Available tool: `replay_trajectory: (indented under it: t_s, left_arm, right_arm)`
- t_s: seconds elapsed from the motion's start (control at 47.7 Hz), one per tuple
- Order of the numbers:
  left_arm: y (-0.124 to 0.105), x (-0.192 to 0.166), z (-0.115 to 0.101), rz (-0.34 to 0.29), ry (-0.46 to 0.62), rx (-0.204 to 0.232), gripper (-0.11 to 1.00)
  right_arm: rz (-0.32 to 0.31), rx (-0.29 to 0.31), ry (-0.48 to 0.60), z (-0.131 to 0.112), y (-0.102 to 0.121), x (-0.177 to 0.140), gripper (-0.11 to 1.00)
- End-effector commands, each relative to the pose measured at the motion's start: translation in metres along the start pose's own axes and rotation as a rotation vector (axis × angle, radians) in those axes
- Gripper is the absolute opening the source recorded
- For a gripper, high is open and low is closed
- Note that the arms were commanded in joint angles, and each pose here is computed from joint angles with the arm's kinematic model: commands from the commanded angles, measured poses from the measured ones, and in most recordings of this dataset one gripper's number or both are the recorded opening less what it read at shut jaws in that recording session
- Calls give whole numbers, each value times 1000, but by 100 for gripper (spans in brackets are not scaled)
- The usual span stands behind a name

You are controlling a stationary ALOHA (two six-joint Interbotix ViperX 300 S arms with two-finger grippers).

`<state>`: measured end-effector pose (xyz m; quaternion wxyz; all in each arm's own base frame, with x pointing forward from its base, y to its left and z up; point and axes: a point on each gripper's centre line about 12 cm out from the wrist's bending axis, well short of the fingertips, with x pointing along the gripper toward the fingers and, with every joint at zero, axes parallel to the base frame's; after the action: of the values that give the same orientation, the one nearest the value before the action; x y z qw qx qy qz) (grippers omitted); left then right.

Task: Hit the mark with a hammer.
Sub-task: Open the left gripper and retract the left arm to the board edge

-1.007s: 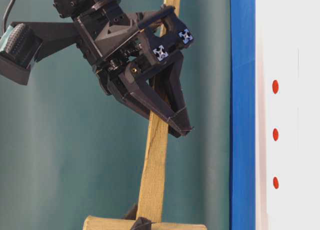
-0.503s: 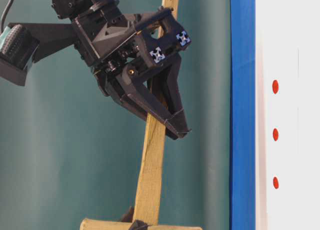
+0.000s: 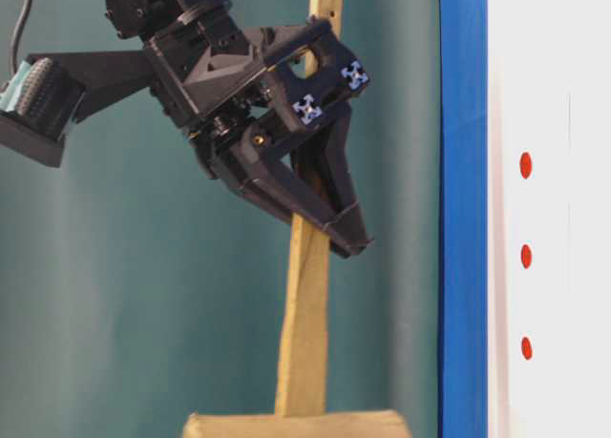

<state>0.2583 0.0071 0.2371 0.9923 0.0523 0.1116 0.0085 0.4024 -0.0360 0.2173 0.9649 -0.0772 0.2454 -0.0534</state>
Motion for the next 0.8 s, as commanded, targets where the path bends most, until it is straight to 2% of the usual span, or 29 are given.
replay_trajectory:
  t_s: [0.0, 0.189, 0.462, 0.776]
  left_arm:
    - [2, -9, 6, 8, -18, -6, 84]
    - [2, -44, 0, 7, 4, -5, 84]
    - [0, -84, -10, -1, 52, -10, 83]
    - [0, -94, -14, -1, 45, 4, 82]
  right_arm:
    - [-5, 21, -42, 13, -2, -12, 2]
    - [27, 60, -17, 5, 1, -21, 2]
    - [26, 93, -8, -5, 1, -35, 2]
    - [18, 102, -8, -6, 0, -36, 2]
